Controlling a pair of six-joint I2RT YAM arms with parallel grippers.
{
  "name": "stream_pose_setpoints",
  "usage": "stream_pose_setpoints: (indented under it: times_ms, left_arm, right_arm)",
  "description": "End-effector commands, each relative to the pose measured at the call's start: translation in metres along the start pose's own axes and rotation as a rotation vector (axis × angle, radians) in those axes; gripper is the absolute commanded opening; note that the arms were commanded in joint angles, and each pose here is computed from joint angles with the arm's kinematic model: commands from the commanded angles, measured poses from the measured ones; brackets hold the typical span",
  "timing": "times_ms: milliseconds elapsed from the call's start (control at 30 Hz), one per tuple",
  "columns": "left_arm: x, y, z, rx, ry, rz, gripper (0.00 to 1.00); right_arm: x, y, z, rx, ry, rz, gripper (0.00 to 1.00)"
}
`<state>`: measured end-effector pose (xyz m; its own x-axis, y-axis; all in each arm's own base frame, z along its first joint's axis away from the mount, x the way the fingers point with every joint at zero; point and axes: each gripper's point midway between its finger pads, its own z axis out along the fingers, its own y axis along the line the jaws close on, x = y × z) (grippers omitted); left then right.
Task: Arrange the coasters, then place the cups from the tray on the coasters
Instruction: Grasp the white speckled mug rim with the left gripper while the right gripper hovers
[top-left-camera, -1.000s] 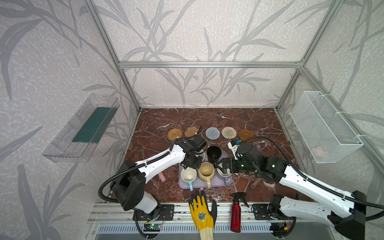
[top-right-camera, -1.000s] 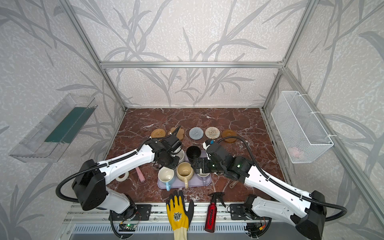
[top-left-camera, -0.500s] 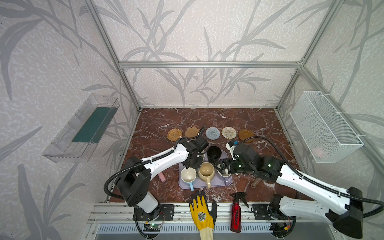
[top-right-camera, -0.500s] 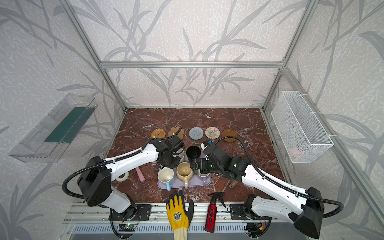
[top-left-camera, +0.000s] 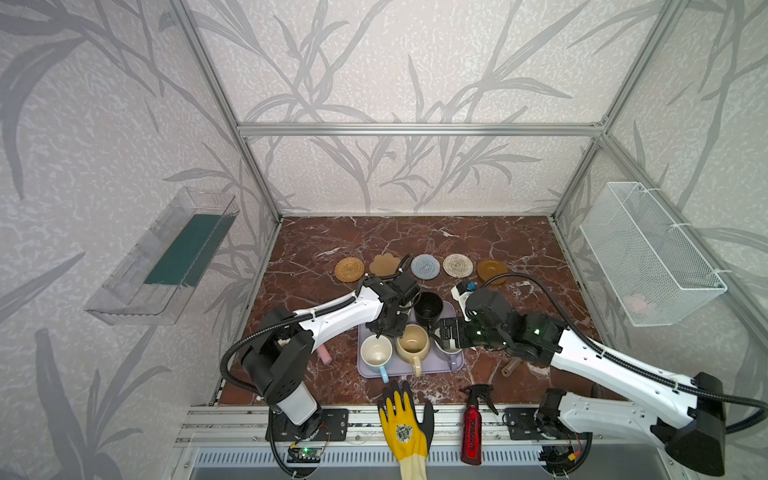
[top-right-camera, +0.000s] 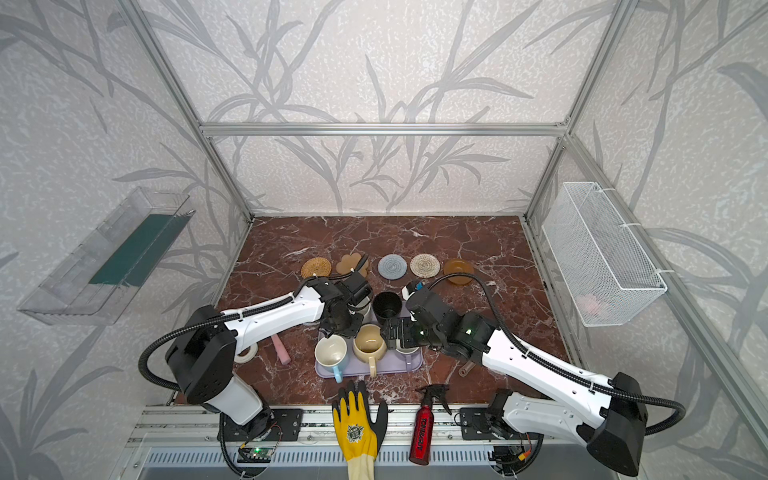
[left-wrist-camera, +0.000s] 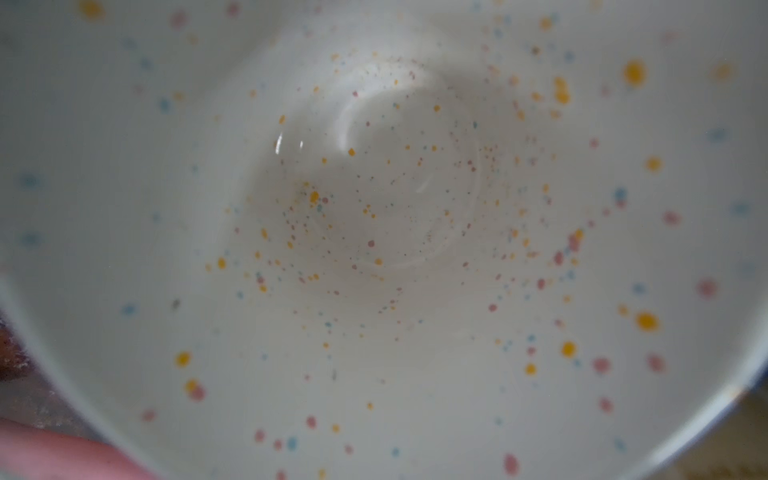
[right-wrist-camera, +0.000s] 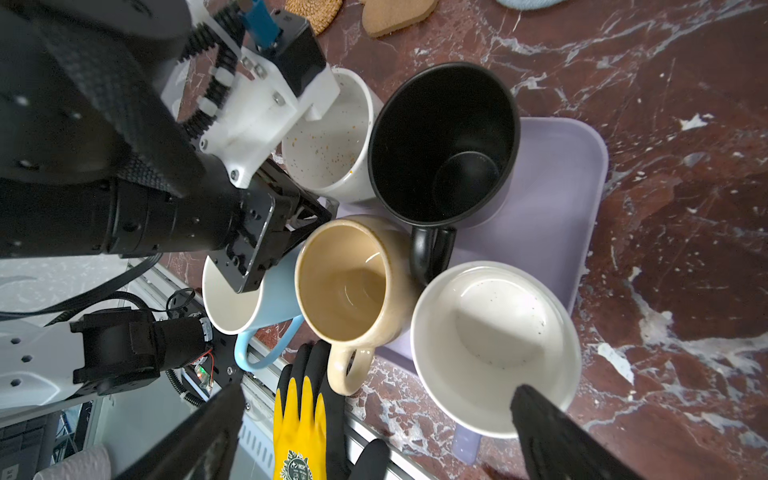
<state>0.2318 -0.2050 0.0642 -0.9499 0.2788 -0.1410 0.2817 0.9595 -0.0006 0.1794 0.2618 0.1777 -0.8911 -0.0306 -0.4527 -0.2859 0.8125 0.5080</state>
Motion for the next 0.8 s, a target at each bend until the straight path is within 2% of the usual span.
stream_pose_setpoints:
  times_ms: [0, 200, 767]
  left_arm:
    - [-0.012, -0.004, -0.007, -0.002, -0.041, -0.008, 0.16]
    - [-0.016, -0.004, -0.019, 0.004, -0.063, -0.006, 0.00]
    - [-0.019, 0.010, -0.060, -0.027, -0.135, -0.011, 0.00]
  right_arm:
    - [0.001, 0.002, 0.004, -0.004, -0.002, -0.011, 1.00]
    - [-0.001, 0.002, 0.003, -0.001, -0.014, -0.016, 1.00]
    - [-0.012, 0.020, 0.003, -0.046, -0.035, -0.054, 0.99]
